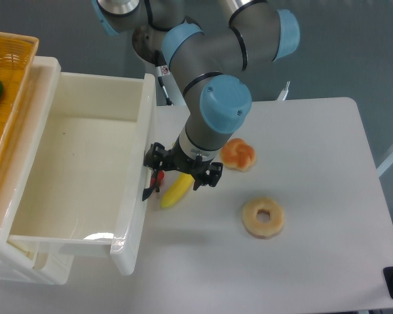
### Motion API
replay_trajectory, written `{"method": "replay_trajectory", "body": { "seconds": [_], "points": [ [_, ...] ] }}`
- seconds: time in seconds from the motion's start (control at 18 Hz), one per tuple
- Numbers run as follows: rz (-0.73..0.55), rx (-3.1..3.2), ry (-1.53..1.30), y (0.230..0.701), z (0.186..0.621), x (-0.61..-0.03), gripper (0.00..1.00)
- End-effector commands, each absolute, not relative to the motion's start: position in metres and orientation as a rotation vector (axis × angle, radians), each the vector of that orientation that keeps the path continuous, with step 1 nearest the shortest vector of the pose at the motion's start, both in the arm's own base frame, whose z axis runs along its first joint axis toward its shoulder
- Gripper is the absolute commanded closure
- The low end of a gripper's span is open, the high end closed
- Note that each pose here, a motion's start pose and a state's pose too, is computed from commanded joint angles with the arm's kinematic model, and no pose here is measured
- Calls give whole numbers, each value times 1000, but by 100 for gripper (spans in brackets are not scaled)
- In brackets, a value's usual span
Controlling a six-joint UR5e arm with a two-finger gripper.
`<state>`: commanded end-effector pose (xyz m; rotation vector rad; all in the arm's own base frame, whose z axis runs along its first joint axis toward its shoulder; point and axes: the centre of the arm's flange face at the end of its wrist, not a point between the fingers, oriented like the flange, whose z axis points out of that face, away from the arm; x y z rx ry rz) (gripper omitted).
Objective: Slide open the top white drawer
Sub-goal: 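Pull the upper drawer outward by its handle with the gripper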
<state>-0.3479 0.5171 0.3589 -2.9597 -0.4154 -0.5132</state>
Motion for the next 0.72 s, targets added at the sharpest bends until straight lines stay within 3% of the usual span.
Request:
{"method": "replay_trajectory", "body": {
  "seconds": [0.33,0.72],
  "points": [
    [-619,-2884,-441,518,353,-348,0],
    [-630,-2866,-447,515,354,-354,0]
  ]
}}
